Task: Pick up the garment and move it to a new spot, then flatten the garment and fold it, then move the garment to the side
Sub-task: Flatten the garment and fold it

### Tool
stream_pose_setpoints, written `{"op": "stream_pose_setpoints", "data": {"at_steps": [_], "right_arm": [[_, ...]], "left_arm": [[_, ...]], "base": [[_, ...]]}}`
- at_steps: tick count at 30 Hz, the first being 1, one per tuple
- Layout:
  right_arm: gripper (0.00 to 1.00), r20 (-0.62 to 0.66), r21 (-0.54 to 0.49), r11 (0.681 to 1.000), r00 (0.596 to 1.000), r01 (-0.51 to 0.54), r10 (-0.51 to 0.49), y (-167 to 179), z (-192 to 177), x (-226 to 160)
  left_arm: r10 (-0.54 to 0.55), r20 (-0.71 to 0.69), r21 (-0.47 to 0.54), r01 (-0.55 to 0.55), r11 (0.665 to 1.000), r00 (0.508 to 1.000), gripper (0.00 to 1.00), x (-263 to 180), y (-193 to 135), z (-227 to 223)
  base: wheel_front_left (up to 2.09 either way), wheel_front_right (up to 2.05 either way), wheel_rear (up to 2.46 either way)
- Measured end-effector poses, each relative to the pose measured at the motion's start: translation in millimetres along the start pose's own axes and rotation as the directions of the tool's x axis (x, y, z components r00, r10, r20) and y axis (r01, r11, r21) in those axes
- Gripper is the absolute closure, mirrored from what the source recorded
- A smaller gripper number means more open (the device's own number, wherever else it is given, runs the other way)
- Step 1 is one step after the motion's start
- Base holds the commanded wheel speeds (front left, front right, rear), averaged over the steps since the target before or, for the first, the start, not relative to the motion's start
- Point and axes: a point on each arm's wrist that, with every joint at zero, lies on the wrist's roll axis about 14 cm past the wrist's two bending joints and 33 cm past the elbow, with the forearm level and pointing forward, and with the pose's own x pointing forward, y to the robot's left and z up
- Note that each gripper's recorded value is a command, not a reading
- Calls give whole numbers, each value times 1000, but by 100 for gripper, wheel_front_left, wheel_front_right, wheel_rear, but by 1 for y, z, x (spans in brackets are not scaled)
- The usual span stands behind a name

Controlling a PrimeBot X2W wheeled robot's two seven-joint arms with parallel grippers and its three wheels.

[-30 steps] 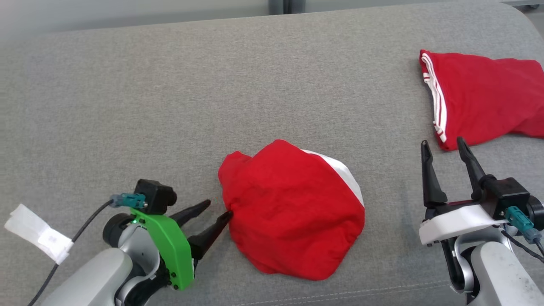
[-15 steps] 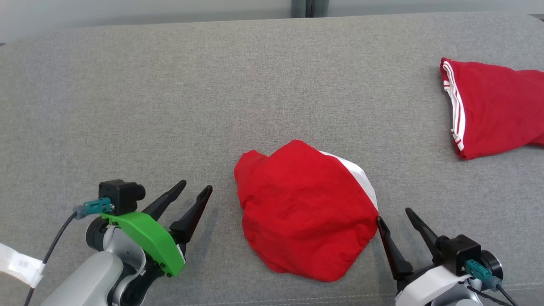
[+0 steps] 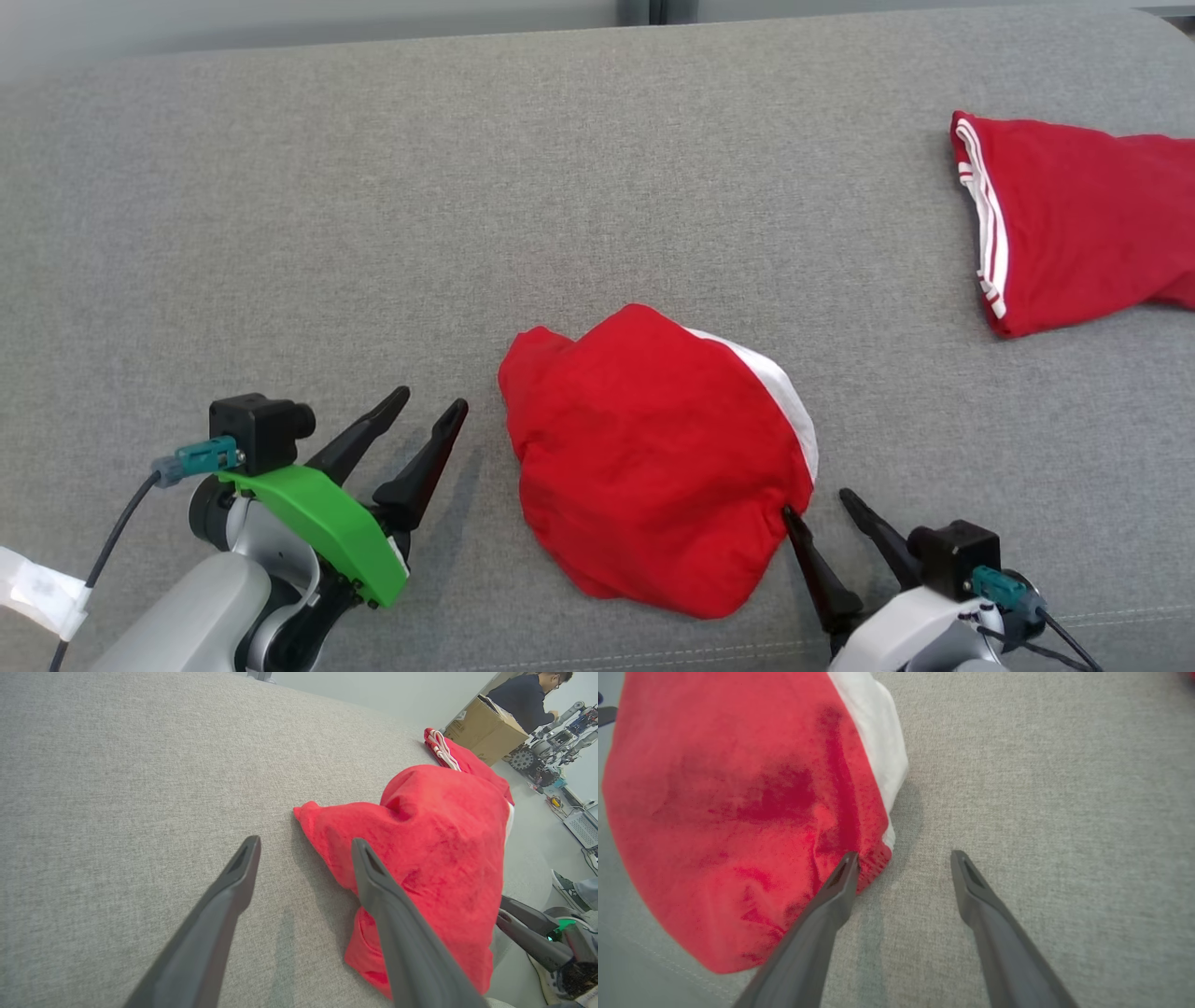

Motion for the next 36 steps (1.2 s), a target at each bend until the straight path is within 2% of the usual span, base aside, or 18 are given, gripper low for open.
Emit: {"op": "stream_pose_setpoints", "data": {"at_steps": [13, 14, 16, 17, 18, 23, 25, 27, 30, 32, 36], "right_arm": [[1, -39, 24, 998, 998, -50, 51, 9, -3, 27], [26, -44, 24, 998, 997, -58, 59, 10, -4, 28], [60, -51, 26, 998, 997, -64, 65, 11, -5, 30], [69, -52, 23, 997, 996, -69, 70, 12, -5, 31], [100, -54, 25, 997, 996, -74, 75, 14, -5, 32], [100, -46, 17, 995, 994, -100, 101, 19, 0, 37], [100, -43, -42, 991, 991, -126, 125, 18, 10, 42], [100, -30, -153, 977, 989, -145, 142, 9, 29, 51], [100, 27, -335, 933, 988, -133, 151, -9, 77, 65], [100, 72, -449, 887, 984, -113, 162, -15, 113, 73], [100, 157, -594, 801, 968, -66, 196, -12, 180, 82]], "left_arm": [[7, 6, -5, -7, 1000, 1000, 0, -3, 1, -1], [9, 9, -5, -9, 1000, 1000, 0, -4, 1, 0], [15, 13, -3, -15, 1000, 1000, 0, -6, 3, 1], [18, 16, -2, -17, 1000, 1000, 0, -6, 3, 2], [19, 17, -2, -19, 1000, 1000, 0, -6, 4, 2], [25, 35, 0, -25, 1000, 999, 0, -7, 5, 6], [32, 49, 3, -33, 999, 998, 0, -8, 7, 9], [35, 53, 6, -36, 999, 998, 0, -8, 8, 10], [26, 67, 9, -27, 1000, 997, 0, -8, 3, 13], [16, 84, 7, -17, 1000, 996, 0, -8, -2, 16], [-7, 115, -16, 9, 1000, 993, 0, -7, -17, 19]], "base": [[0, 0, 0], [0, 0, 0], [0, 0, 0], [0, 0, 0], [0, 0, 0], [0, 0, 0], [0, 0, 0], [0, 0, 0], [0, 0, 0], [0, 0, 0], [0, 0, 0]]}}
